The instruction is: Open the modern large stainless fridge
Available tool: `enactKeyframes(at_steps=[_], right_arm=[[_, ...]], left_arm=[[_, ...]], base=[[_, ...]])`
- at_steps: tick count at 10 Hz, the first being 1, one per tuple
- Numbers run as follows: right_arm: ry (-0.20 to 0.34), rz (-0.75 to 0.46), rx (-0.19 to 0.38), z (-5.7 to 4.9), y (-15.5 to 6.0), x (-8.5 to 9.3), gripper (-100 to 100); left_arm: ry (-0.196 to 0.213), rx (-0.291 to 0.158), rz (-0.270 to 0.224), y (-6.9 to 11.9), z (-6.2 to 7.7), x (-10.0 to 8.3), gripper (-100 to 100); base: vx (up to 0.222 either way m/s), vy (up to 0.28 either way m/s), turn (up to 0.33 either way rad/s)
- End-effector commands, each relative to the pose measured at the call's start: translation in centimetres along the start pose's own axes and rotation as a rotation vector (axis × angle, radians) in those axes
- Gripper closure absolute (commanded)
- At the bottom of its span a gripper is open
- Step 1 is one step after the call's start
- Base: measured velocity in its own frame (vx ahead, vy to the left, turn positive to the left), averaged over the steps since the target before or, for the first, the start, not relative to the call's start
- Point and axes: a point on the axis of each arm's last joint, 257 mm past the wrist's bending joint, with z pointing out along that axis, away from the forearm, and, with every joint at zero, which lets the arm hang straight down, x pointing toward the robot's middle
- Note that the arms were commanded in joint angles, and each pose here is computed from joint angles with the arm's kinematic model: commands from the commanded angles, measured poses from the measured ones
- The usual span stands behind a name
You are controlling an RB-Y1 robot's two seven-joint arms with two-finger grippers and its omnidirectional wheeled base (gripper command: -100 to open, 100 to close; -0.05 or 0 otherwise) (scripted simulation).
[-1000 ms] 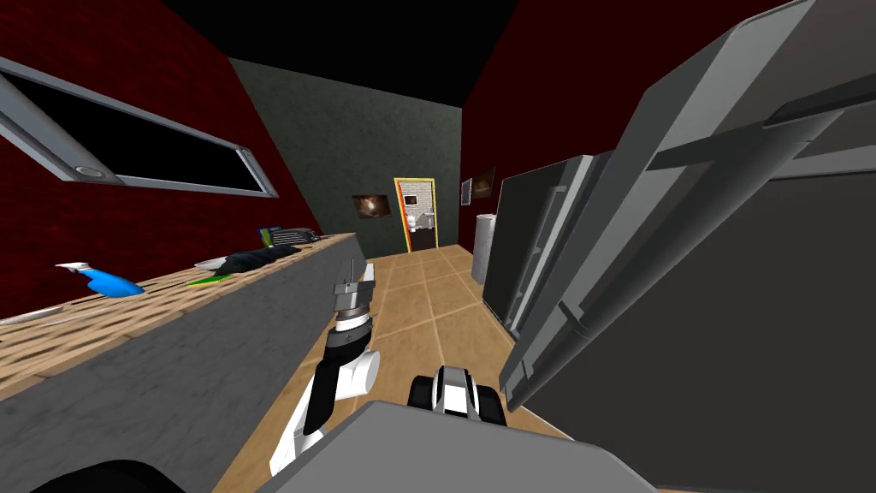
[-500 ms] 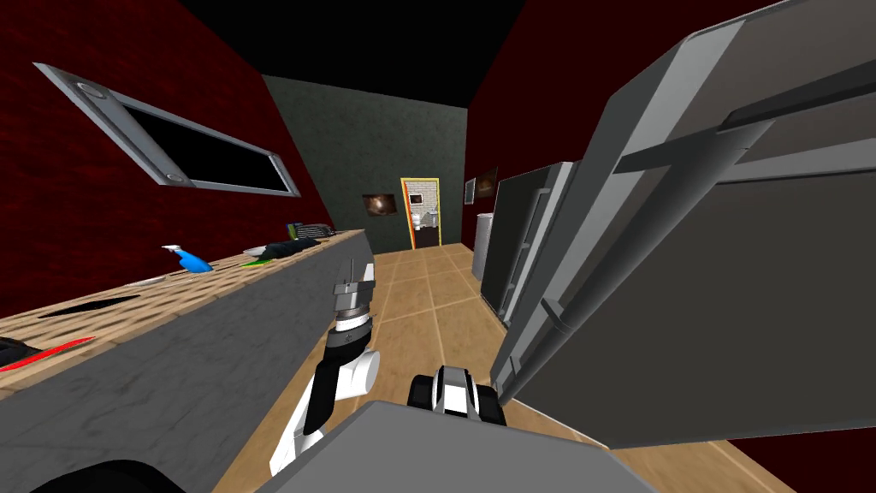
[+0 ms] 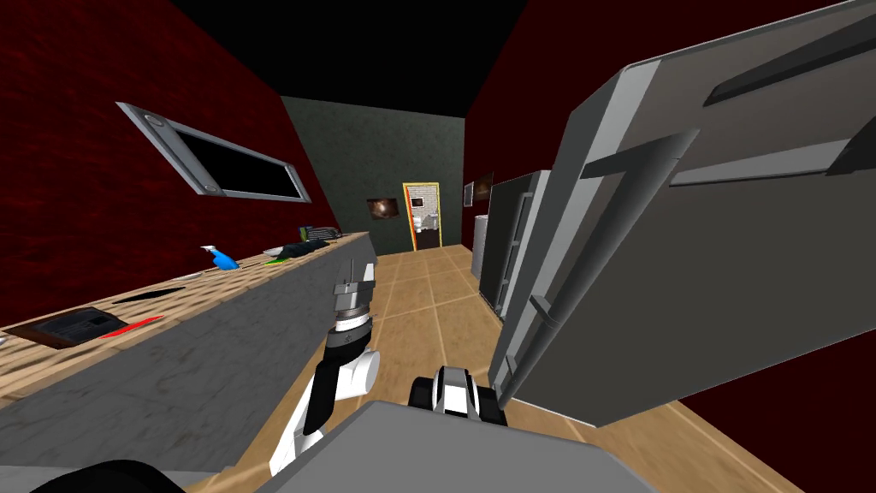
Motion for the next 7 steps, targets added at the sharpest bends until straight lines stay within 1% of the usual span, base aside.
enactKeyframes(at_steps=[1, 2, 3, 4, 6, 7], right_arm=[[-0.014, -0.011, 0.010, 0.9, -0.1, 1.6, -100], [-0.011, -0.006, 0.016, 1.0, -0.2, 2.1, -100], [-0.019, -0.010, 0.021, 1.6, -0.2, 2.8, -100], [-0.017, -0.008, 0.023, 1.6, -0.2, 2.9, -100], [-0.034, -0.015, 0.029, 2.7, 0.0, 4.1, -100], [-0.029, -0.009, 0.035, 2.8, -0.1, 4.6, -100]], left_arm=[[0.000, 0.000, 0.000, 0.0, 0.0, 0.0, 0], [0.000, 0.000, 0.000, 0.0, 0.0, 0.0, 0], [0.000, 0.000, 0.000, 0.0, 0.0, 0.0, 0], [0.000, 0.000, 0.000, 0.0, 0.0, 0.0, 0], [0.000, 0.000, 0.000, 0.0, 0.0, 0.0, 0], [0.000, 0.000, 0.000, 0.0, 0.0, 0.0, 0]], base=[[-0.025, 0.056, -0.067], [-0.028, 0.034, -0.023], [-0.036, 0.026, -0.065], [-0.018, 0.018, 0.001], [-0.004, 0.013, -0.004], [-0.002, 0.006, -0.003]])
